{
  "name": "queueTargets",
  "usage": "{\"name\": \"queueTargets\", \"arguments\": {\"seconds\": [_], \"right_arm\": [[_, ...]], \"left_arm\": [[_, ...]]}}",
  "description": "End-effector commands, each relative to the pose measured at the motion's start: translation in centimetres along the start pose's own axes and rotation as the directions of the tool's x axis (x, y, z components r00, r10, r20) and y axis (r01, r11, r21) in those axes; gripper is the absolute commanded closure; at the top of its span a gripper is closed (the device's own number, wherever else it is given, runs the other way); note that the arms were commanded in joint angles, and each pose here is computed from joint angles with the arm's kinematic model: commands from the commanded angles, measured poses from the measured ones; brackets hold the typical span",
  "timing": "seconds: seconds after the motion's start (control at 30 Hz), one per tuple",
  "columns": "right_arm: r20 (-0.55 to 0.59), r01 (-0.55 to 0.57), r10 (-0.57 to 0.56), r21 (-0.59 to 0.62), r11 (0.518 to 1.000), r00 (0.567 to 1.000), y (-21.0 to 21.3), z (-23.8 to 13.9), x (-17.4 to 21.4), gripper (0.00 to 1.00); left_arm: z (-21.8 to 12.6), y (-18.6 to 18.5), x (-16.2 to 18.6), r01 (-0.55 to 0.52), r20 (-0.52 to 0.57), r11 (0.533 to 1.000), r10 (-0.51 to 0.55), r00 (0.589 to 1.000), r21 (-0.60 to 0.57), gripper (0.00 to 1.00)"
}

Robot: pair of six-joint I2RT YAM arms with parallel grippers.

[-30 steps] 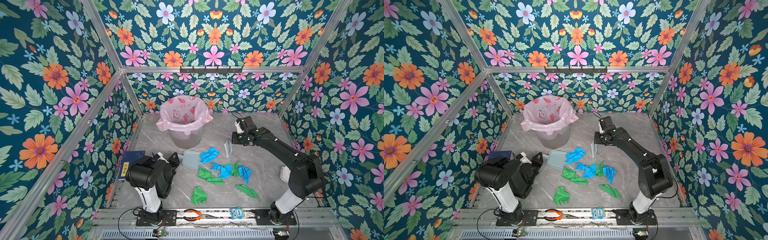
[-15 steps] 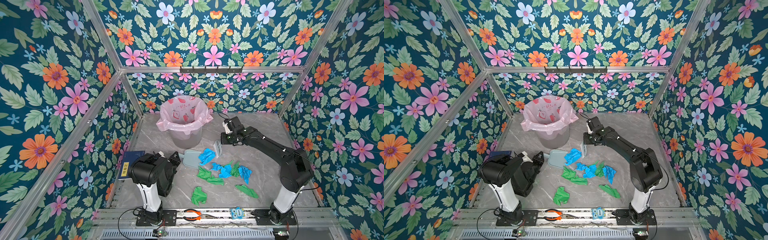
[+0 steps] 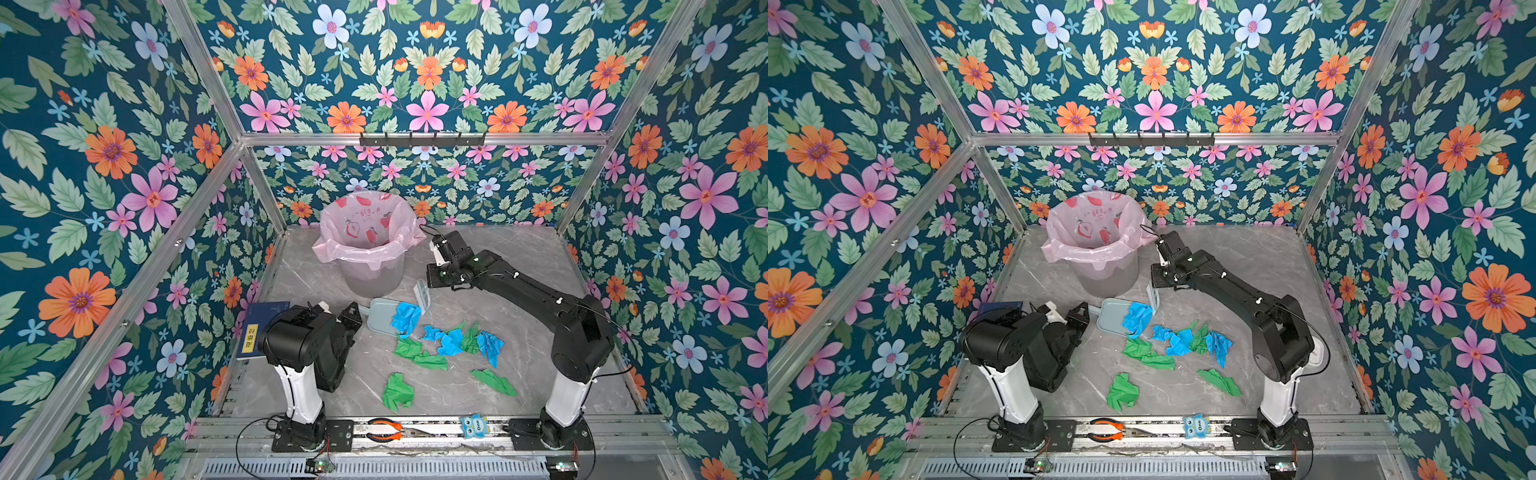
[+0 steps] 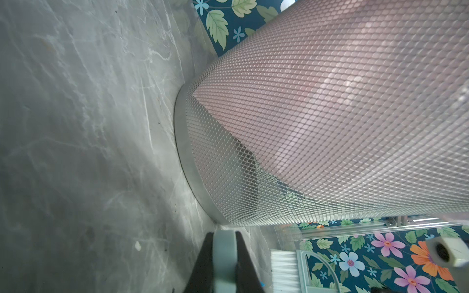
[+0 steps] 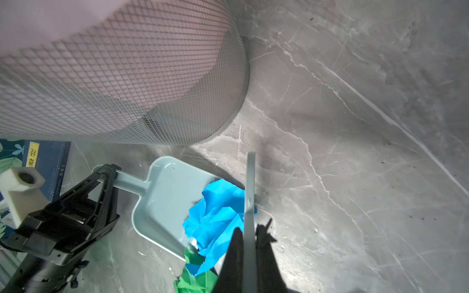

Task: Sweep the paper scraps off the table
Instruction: 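Sweep the blue scraps with the brush in the right gripper toward the dustpan, then push the blue scraps into the dustpan with the right gripper's brush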

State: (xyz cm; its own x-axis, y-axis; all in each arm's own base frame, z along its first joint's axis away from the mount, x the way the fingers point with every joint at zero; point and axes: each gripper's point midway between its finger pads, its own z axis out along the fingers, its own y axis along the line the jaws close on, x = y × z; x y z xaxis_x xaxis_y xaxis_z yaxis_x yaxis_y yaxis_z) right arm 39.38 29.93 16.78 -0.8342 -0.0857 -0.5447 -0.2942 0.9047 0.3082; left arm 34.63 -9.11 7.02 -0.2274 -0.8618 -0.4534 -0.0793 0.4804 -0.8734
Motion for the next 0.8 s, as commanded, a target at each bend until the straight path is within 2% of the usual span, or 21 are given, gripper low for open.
{"name": "queueTargets", "arguments": {"seconds": [0.0,0.13,0.4,0.63,0.77], "right_arm": [[0.005,-0.023,0.023,0.020,1.000,1.000,0.1,-0.1,-0.2,1.00],[0.041,-0.037,0.036,0.016,0.999,0.999,0.3,-0.6,-1.0,1.00],[0.135,-0.036,0.032,0.026,0.999,0.990,0.3,-4.2,-2.7,1.00],[0.112,-0.043,0.026,0.147,0.988,0.993,-2.1,-5.5,-1.3,1.00],[0.088,-0.052,0.037,0.169,0.984,0.995,-2.8,-4.9,-0.2,1.00]], "left_arm": [[0.2,-0.7,0.0,0.003,-0.002,0.999,-0.003,1.000,0.033,1.00],[0.2,-0.7,0.1,0.004,-0.006,0.999,-0.004,1.000,0.033,1.00],[0.3,-0.6,0.2,0.006,-0.014,0.999,-0.005,1.000,0.032,1.00],[0.4,-0.4,0.4,0.005,-0.018,1.000,-0.005,1.000,0.026,1.00],[0.6,-0.4,0.5,0.009,-0.021,1.000,-0.009,1.000,0.029,1.00]]}}
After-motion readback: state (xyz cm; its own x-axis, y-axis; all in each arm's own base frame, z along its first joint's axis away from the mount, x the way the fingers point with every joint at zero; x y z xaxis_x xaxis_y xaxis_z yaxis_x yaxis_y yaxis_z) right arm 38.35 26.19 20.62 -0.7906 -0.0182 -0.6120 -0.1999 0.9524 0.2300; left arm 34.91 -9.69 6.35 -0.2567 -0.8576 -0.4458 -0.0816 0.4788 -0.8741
